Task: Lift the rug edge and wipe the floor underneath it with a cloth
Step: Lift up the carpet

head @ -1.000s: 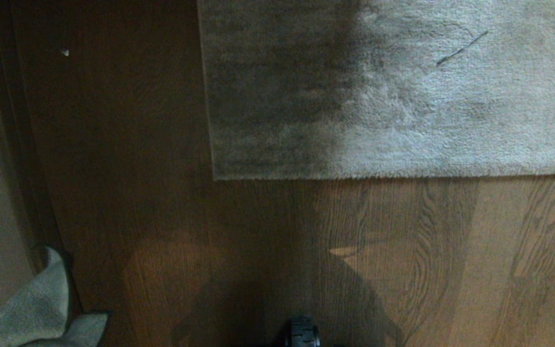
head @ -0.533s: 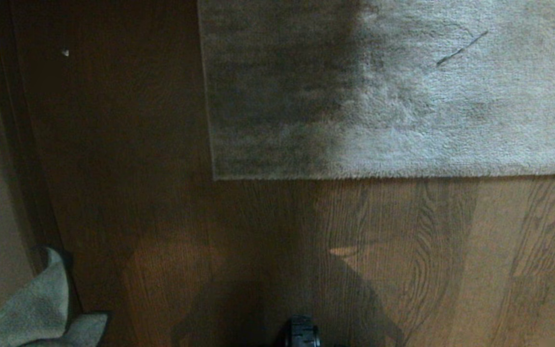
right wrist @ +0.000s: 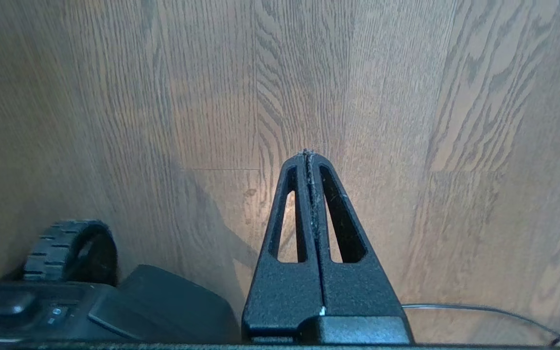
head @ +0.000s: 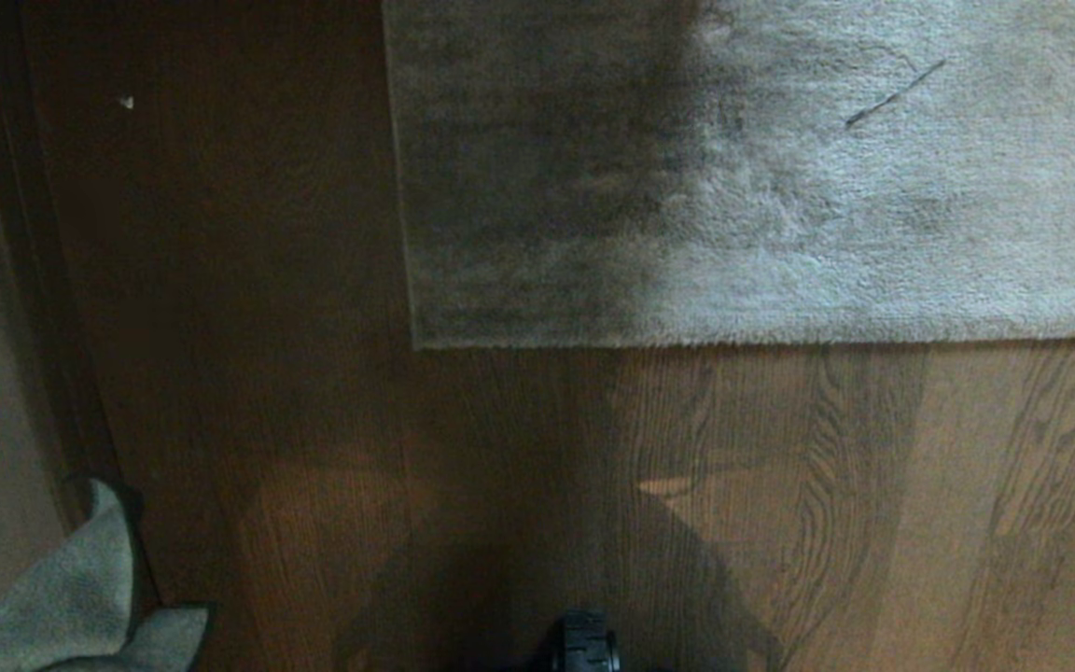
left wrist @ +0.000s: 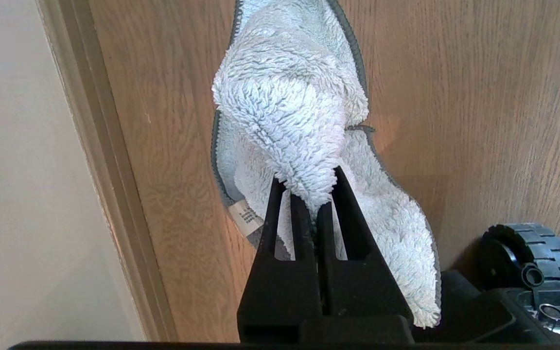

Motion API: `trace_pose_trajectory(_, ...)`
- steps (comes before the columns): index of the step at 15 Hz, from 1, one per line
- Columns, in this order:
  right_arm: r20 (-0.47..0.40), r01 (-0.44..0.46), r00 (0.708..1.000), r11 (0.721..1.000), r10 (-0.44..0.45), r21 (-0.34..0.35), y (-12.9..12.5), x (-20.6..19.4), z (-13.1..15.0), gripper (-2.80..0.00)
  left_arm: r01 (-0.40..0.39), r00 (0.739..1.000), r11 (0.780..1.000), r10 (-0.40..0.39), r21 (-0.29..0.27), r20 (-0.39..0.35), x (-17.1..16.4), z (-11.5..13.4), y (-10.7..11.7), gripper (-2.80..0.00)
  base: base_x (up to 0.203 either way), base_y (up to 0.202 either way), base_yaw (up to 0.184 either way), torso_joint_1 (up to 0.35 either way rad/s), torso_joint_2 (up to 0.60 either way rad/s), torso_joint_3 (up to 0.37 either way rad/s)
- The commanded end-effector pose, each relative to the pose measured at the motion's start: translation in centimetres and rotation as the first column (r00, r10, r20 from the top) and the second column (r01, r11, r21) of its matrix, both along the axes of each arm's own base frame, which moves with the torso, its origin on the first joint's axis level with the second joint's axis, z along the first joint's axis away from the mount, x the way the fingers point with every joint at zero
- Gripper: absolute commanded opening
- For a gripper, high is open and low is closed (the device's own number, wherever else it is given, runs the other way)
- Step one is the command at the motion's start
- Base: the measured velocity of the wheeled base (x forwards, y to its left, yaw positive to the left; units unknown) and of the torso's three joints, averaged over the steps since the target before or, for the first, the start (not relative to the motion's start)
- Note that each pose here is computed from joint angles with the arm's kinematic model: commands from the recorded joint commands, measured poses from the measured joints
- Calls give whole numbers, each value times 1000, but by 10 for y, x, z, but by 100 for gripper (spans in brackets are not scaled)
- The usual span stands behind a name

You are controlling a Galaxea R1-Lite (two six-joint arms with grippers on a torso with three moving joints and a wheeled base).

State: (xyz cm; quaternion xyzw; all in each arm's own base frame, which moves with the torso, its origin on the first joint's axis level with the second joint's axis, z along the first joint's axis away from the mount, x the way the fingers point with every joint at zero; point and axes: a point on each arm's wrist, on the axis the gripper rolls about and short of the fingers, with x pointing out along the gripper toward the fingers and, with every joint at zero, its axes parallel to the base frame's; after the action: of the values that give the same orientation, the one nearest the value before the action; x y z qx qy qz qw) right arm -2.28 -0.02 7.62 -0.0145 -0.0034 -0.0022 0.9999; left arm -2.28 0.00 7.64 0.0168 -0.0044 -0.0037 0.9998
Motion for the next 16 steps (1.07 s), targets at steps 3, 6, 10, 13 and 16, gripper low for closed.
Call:
trace_pose_trajectory(3,8,-4,1000,1000,4,-31,0,0,2,-280,0,1000,1000,0,0,1,0,0,0,-280,0,0,0,0,0,0)
trace_pose_trajectory(6,5,-28,1000,996,28,-86,1,0,4,-280,0,1000,1000,0,0,1,0,0,0,-280,0,0,0,0,0,0)
trace_pose_trajectory(10,-8,-56,998,995,55,-82,1,2,24,-280,0,1000,1000,0,0,1,0,0,0,-280,0,0,0,0,0,0)
trace_pose_trajectory(13,-49,-176,984,983,174,-50,3,18,53,-280,0,1000,1000,0,0,1,0,0,0,-280,0,0,0,0,0,0)
trace_pose_trajectory(16,-86,-329,941,944,327,-5,7,40,83,-280,0,1000,1000,0,0,1,0,0,0,-280,0,0,0,0,0,0)
